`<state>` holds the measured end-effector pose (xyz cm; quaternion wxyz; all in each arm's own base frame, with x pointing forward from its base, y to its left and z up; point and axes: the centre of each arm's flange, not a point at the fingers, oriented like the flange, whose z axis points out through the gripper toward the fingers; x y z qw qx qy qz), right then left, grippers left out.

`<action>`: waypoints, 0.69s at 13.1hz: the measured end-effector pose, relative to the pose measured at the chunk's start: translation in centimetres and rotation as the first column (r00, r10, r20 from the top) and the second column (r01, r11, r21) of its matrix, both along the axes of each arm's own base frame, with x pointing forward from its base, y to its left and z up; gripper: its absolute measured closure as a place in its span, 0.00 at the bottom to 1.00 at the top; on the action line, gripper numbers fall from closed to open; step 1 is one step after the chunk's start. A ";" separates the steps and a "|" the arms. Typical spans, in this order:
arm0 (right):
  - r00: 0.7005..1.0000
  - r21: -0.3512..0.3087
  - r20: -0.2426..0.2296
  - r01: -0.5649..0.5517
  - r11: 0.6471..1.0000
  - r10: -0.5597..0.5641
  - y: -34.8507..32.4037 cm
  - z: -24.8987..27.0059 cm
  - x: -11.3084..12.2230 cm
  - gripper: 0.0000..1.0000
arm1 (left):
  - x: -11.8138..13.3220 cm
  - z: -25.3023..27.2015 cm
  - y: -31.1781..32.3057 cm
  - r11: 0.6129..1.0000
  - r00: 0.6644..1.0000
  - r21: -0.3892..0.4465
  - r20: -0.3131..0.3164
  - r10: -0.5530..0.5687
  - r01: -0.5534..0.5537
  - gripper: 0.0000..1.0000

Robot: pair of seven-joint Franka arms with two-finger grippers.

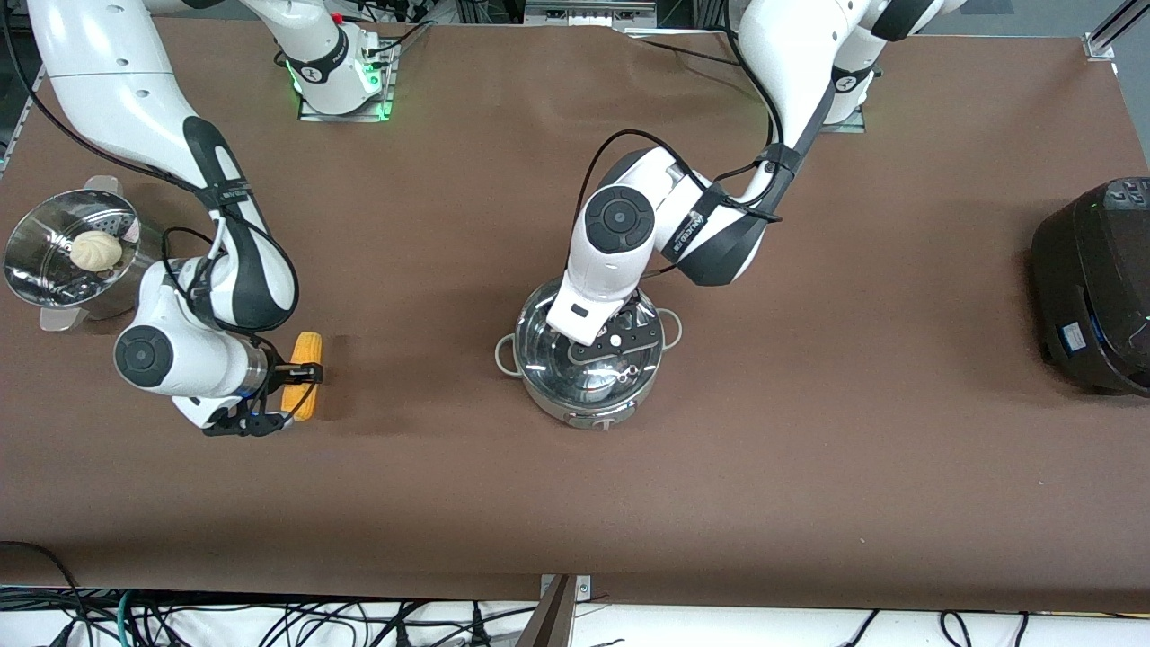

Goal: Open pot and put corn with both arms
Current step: 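Reach the left gripper to the pot lid knob and grasp it, then lift the lid off the pot with the left gripper while the right gripper lifts corn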

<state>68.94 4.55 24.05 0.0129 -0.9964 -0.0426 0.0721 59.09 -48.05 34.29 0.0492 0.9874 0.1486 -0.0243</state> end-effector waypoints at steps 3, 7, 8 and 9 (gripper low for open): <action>1.000 -0.002 -0.009 0.001 1.000 -0.001 -0.1 3.4 1.2 0.45 | 0.2 0.1 0.2 1.000 1.000 0.001 -0.001 0.003 -0.003 0.51; 0.999 -0.005 -0.043 0.000 1.000 -0.001 -0.2 7.2 1.9 0.45 | 0.3 2.8 1.2 1.000 1.000 0.019 -0.021 0.008 -0.007 0.51; 0.999 -0.005 -0.048 -0.001 1.000 0.000 -0.2 8.8 2.1 0.45 | 0.5 4.3 1.9 1.000 1.000 0.020 -0.019 0.015 -0.015 0.51; 0.999 -0.004 -0.047 -0.005 1.000 0.005 0.0 10.4 2.2 0.45 | 0.9 5.7 2.8 0.999 1.000 0.017 -0.014 0.027 -0.027 0.51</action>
